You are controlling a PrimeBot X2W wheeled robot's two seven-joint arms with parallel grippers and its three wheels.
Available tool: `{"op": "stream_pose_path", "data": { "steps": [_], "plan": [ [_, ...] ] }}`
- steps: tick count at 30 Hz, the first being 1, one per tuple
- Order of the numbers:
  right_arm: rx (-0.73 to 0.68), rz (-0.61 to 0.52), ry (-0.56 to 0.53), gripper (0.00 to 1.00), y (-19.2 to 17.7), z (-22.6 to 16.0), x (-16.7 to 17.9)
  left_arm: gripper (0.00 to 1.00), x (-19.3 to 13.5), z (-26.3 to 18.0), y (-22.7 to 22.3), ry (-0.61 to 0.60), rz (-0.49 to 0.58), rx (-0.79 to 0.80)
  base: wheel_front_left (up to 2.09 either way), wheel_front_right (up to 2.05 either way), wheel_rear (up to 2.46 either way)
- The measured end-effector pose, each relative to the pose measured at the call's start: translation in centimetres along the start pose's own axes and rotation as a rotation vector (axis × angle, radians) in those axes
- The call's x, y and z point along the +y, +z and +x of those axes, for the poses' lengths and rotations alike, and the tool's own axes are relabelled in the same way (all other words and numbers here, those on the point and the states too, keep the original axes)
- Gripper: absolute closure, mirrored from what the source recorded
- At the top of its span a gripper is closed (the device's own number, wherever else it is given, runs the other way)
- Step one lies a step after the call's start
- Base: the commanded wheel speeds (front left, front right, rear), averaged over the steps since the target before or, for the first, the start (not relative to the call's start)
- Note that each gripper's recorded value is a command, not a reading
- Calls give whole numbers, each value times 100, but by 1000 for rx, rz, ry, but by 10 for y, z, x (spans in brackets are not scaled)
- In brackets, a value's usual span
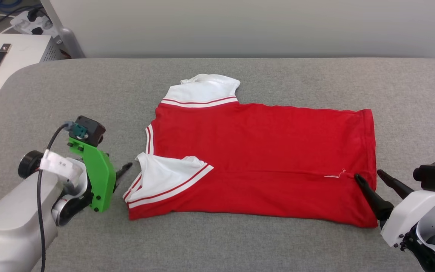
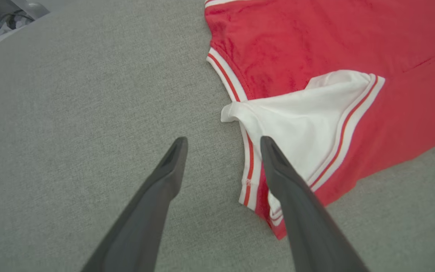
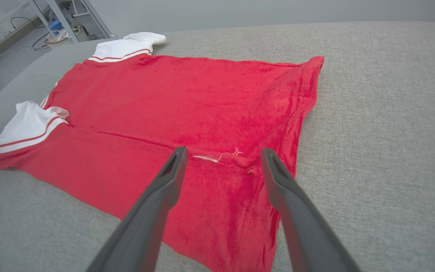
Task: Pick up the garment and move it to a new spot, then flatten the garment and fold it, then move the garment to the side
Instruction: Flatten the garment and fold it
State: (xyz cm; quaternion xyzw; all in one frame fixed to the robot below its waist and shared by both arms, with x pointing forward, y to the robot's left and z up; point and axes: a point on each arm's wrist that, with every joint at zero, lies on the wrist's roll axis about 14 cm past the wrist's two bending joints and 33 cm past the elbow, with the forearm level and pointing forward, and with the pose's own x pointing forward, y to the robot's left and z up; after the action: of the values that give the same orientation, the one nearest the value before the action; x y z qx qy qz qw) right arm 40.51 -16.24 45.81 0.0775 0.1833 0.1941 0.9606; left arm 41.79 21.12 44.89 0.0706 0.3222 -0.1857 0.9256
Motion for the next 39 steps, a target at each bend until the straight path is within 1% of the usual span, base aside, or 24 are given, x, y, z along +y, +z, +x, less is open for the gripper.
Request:
{"op": "stream_pose_path", "data": {
  "steps": [3, 9, 13, 18, 22, 27, 31, 32, 33, 34, 35, 39],
  "plan": [
    [-4, -4, 3, 0, 2, 0, 3, 0, -16, -7, -13, -69, -17, 133, 0, 0, 0],
    [-8, 4, 0, 0, 3, -1, 5, 0, -34, -12, -31, -148, -17, 301, 0, 0, 0],
    [-5, 16, -4, 0, 0, 0, 4, 0, -37, -6, -44, -160, -7, 360, 0, 0, 0],
    [10, 25, -13, 0, -4, 2, 0, 0, -32, 5, -64, -146, -12, 435, 0, 0, 0],
    [15, 33, -24, 0, -6, 4, -5, 0, -25, 20, -73, -123, -26, 438, 0, 0, 0],
    [39, 48, -38, 0, -16, 4, -10, 0, -26, 31, -86, -130, -38, 488, 0, 0, 0],
    [39, 49, -48, 0, -16, 5, -14, 0, -26, 35, -89, -142, -37, 511, 0, 0, 0],
    [39, 48, -52, 0, -16, 5, -16, 24, -27, 36, -90, -146, -43, 511, 0, 0, 0],
    [39, 43, -54, 0, -15, 4, -17, 54, -27, 36, -90, -147, -43, 510, 0, 0, 0],
    [37, 35, -54, 0, -14, 4, -17, 87, -27, 36, -89, -148, -44, 503, 0, 0, 0],
    [31, 27, -53, 0, -10, 3, -18, 100, -28, 36, -88, -148, -46, 495, 0, 0, 0],
    [19, -37, -46, 0, 11, 1, -21, 100, -37, 32, -87, -173, -25, 473, 0, 0, 0]
  ]
}}
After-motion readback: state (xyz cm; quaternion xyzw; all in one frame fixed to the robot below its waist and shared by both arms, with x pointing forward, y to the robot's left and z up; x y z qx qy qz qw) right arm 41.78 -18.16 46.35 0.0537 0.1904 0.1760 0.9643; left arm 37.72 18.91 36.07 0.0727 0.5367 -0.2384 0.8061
